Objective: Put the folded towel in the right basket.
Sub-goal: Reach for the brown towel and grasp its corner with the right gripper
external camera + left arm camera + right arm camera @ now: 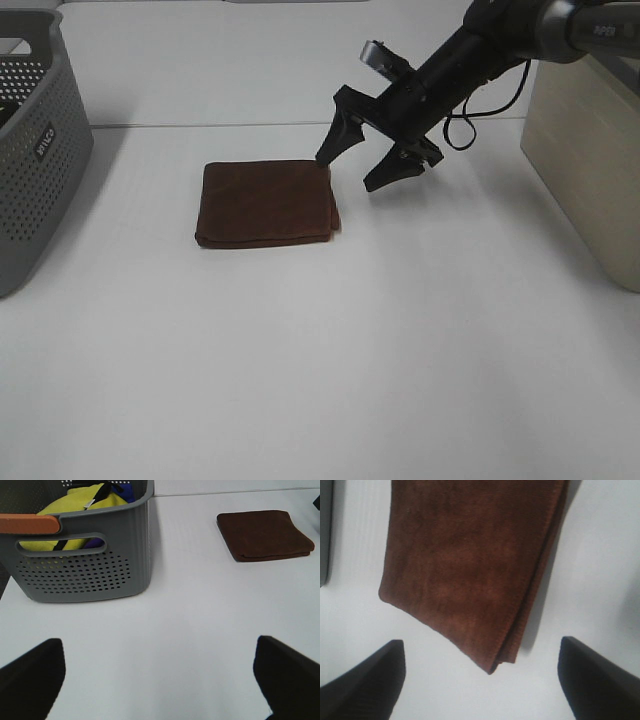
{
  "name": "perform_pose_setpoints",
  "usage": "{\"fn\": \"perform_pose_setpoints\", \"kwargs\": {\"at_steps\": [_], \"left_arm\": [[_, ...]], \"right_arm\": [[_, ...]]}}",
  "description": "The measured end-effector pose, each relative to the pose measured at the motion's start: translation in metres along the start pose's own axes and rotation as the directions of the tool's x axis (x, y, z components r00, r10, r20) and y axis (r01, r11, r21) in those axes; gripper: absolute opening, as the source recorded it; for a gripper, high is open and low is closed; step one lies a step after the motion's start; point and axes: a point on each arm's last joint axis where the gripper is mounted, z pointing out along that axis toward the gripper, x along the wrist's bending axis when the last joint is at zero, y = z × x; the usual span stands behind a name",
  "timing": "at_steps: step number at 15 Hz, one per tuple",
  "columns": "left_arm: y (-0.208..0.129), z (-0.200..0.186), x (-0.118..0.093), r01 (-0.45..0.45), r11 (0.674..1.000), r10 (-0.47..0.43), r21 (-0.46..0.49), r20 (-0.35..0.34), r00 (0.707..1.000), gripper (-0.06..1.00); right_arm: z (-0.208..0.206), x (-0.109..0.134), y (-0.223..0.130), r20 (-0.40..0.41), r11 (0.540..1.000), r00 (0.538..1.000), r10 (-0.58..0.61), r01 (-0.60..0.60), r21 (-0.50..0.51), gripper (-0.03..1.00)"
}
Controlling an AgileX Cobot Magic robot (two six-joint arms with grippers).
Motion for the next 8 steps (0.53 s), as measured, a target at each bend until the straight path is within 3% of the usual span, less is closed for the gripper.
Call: {"fn": "perform_pose_setpoints", "kwargs": {"at_steps": [8], "left_arm": [[0.0,0.0,0.0,0.0,1.0,0.0,0.0,0.0,1.0,0.97]], "right_arm": [[0.028,-0.023,0.001,-0.017,0.999,0.999,0.046,-0.046,0.022,0.78]]}}
